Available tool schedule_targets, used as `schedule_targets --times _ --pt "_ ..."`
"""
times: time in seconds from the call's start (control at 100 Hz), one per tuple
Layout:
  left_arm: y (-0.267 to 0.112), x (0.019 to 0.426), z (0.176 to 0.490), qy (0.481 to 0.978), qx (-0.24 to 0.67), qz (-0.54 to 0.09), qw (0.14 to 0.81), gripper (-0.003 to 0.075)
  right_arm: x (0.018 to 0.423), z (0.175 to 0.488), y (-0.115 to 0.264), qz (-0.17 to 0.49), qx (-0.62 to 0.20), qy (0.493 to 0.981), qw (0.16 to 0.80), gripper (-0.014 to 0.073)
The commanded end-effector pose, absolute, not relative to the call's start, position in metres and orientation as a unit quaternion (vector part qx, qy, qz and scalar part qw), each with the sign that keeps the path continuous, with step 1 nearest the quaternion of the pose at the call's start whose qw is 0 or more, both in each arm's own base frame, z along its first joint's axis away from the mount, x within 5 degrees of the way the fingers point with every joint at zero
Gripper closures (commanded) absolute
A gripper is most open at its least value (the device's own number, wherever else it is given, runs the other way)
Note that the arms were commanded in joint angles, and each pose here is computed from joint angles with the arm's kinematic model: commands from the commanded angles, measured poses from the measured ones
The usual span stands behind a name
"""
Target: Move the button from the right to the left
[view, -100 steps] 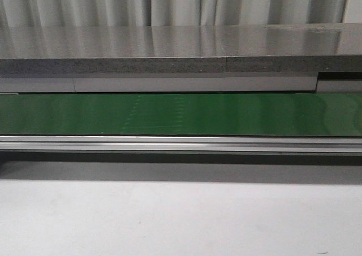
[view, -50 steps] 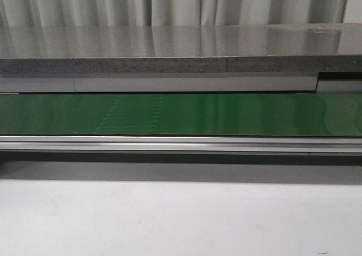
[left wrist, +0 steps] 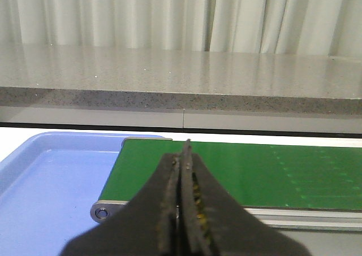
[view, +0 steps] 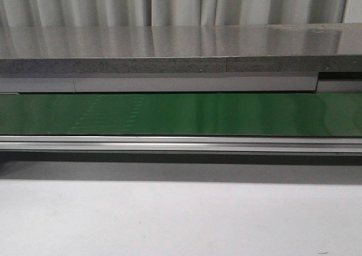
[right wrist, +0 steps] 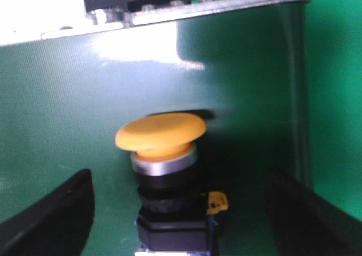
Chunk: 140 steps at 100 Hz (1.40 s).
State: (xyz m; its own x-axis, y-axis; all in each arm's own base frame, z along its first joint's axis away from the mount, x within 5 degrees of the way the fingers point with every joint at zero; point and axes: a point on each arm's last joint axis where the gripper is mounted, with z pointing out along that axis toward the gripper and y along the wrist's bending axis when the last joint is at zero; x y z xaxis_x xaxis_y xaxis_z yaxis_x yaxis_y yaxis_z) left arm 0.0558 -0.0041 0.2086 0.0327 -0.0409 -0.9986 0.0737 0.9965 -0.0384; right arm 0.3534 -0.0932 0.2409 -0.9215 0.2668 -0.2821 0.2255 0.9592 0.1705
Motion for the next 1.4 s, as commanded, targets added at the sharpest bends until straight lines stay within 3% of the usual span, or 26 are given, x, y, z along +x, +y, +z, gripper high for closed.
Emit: schedule_targets --times 0.0,0.29,0.41,0.48,0.67,0.75,1.2,1.39 --pt "-0.004 0.055 0.202 0.672 0.004 -0.047 0.739 0.0741 0.352 0.272 -0.087 0.075 0.126 0.967 0.21 -0.0061" --pt "-0.004 0.055 0.202 0.672 0.004 -0.047 0.739 0.0741 0.332 0.319 -0.069 0.067 0.082 0.957 0.27 -0.0055" --pt "-0.004 0.055 0.202 0.672 0.004 -0.047 0.739 0.0741 0.318 0.337 -0.06 0.043 0.045 0.957 0.283 0.0008" --pt "-0.004 0.055 0.202 0.672 0.004 -0.047 0.739 0.0741 0.31 0.345 -0.055 0.028 0.031 0.955 0.293 0.0107" --pt "-0.004 0.055 0.202 0.672 0.004 -0.047 0.739 0.0741 0.283 0.355 -0.043 0.015 0.02 0.945 0.326 0.0535" --pt "-0.004 0.055 0.202 0.672 0.004 -0.047 0.739 0.0741 0.27 0.353 -0.04 0.012 0.016 0.943 0.331 0.067" --pt "-0.004 0.055 0.202 0.672 0.004 -0.047 0.739 0.0741 0.211 0.333 -0.012 -0.013 -0.034 0.921 0.388 0.0662" --pt "-0.004 0.055 0.202 0.672 0.004 -0.047 0.739 0.0741 0.188 0.323 -0.008 -0.018 -0.015 0.9 0.436 0.0662"
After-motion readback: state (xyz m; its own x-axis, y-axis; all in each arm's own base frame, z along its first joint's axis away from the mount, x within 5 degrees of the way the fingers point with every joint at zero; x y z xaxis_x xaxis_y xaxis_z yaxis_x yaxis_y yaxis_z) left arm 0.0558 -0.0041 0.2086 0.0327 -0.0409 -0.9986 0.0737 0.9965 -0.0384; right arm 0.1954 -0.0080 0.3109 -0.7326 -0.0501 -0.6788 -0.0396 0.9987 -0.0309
